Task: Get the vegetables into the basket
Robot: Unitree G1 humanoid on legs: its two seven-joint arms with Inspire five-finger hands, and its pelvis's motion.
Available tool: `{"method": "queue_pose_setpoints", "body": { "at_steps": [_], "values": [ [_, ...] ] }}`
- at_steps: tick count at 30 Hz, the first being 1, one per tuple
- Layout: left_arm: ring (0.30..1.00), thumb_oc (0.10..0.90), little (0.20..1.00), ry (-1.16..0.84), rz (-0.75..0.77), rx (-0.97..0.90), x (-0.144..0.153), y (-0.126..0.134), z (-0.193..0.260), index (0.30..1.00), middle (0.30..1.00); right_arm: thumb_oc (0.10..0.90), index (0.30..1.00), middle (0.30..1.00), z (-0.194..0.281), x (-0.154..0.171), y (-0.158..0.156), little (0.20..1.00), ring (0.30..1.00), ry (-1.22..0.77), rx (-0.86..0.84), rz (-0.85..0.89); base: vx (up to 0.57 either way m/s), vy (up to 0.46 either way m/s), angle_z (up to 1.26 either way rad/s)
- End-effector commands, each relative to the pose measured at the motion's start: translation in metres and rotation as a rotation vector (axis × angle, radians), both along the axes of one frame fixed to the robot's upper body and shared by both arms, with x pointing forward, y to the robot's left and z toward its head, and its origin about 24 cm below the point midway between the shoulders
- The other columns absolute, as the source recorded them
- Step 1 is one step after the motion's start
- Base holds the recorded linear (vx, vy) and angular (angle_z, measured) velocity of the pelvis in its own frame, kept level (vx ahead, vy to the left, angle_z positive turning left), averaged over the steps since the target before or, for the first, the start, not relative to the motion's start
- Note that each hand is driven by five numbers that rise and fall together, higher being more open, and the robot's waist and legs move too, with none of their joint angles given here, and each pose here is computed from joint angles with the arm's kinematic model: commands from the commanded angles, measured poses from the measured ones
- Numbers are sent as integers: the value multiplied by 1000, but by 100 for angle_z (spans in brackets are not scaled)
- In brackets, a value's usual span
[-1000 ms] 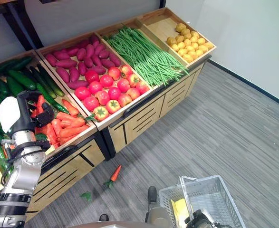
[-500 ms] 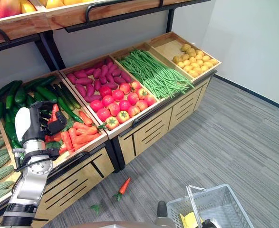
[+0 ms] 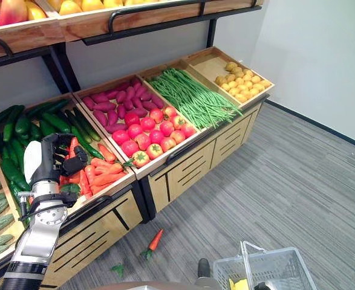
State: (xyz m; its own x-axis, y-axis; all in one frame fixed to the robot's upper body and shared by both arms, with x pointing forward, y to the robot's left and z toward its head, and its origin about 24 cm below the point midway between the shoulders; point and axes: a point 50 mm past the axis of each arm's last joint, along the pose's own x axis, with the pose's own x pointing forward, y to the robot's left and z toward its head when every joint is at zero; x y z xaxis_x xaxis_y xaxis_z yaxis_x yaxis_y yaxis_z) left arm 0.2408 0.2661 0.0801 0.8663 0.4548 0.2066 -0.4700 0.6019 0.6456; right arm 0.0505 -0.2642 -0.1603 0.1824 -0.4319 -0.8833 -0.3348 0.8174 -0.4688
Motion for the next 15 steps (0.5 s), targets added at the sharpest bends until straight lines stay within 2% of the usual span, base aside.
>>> {"method": "queue_pose_setpoints", "body": {
  "at_steps": [1,15],
  "values": [
    [300,400,300,-332,-126,122,11,-14,75,300,300,400,300,300,2,26,7,300,300,-88,4,-7,-54,88,-7],
    [300,400,300,-353,-147,156,17,-18,83,300,300,400,300,300,4,41,15,300,300,-137,1,37,-90,52,-34]
  ]
}}
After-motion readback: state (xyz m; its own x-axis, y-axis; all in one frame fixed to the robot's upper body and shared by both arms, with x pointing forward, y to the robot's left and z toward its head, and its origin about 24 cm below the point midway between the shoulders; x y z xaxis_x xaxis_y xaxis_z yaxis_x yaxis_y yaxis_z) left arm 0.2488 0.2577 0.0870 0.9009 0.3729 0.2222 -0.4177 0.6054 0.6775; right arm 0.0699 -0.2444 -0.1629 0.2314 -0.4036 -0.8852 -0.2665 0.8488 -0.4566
